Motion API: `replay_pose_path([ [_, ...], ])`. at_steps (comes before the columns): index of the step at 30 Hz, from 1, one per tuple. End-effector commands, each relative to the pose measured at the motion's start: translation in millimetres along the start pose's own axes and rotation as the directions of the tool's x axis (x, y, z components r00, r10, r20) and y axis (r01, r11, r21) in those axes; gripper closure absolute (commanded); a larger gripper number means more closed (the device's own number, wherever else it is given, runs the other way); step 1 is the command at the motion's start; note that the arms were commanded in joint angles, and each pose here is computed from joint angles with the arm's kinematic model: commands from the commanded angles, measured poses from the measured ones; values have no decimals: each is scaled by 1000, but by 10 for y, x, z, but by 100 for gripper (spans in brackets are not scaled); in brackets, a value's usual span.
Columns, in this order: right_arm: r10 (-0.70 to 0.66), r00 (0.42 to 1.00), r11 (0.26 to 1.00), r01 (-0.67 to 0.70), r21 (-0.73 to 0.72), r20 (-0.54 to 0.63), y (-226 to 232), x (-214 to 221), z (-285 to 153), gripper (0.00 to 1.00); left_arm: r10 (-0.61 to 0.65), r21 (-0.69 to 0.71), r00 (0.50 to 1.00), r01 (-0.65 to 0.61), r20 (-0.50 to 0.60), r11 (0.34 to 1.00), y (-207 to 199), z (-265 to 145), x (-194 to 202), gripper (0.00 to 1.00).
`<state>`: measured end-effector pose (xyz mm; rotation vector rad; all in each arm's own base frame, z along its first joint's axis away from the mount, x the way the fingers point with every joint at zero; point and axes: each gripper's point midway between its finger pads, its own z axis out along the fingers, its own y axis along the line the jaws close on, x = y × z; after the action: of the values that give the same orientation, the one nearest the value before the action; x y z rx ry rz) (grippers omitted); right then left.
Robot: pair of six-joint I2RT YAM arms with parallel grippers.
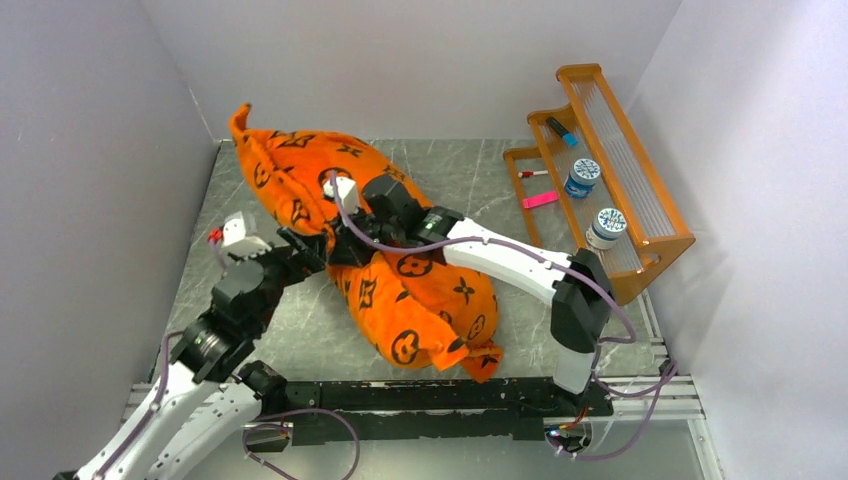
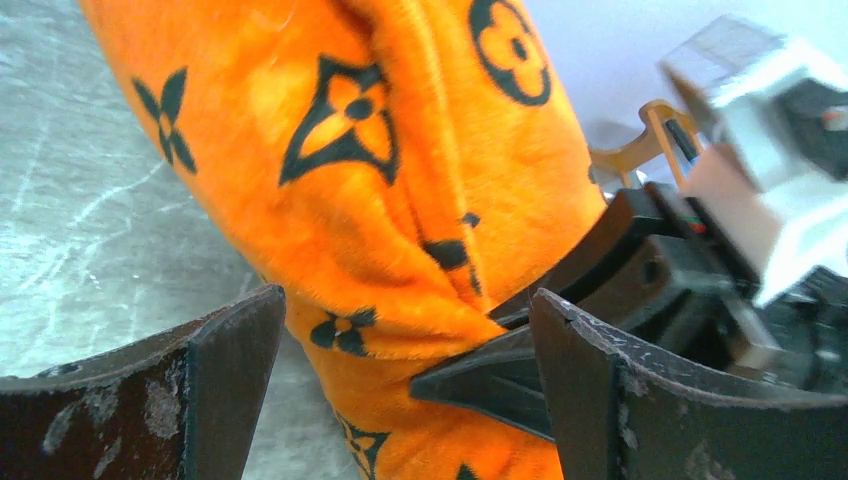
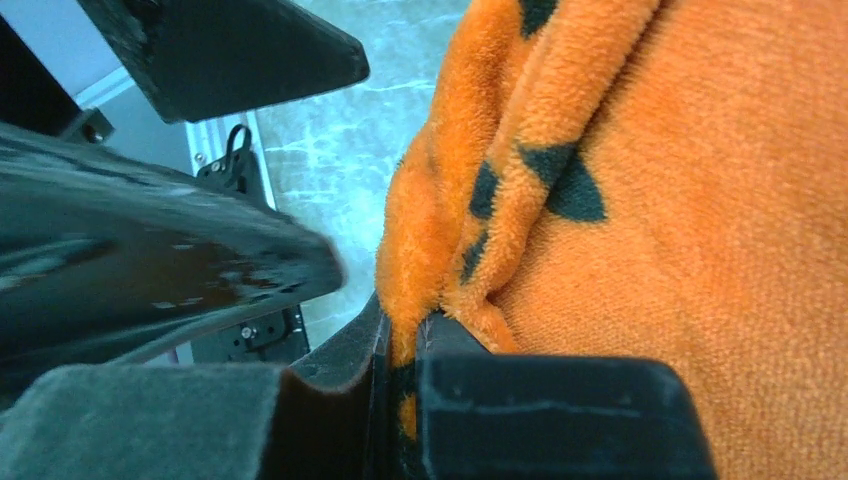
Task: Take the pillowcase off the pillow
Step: Turn over the pillow at the center of the board.
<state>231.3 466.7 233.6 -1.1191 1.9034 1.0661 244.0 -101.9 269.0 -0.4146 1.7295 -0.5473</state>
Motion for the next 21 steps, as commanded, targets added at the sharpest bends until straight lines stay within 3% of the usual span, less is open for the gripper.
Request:
replay_pose_path([
  [1, 4, 999, 981, 3, -196, 35, 526, -36, 142, 96, 59, -10, 997, -59, 53, 998, 237, -209, -20, 3],
  [6, -31, 999, 969, 37, -243, 29, 701, -25, 182, 85, 76, -15, 974, -75, 213, 997, 310, -506, -454, 3],
  [11, -65, 995, 954, 86, -286, 82, 858, -184, 26, 65, 161, -110, 934, -132, 318, 985, 452, -769, -862, 3],
  [16, -108, 987, 936, 142, -321, 121, 983, -302, -152, 55, 154, -131, 925, -115, 348, 985, 579, -786, -815, 3],
  [21, -155, 980, 957, 180, -226, 122, 853, -268, -303, 41, 169, -85, 919, -148, 357, 985, 482, -785, -833, 3],
])
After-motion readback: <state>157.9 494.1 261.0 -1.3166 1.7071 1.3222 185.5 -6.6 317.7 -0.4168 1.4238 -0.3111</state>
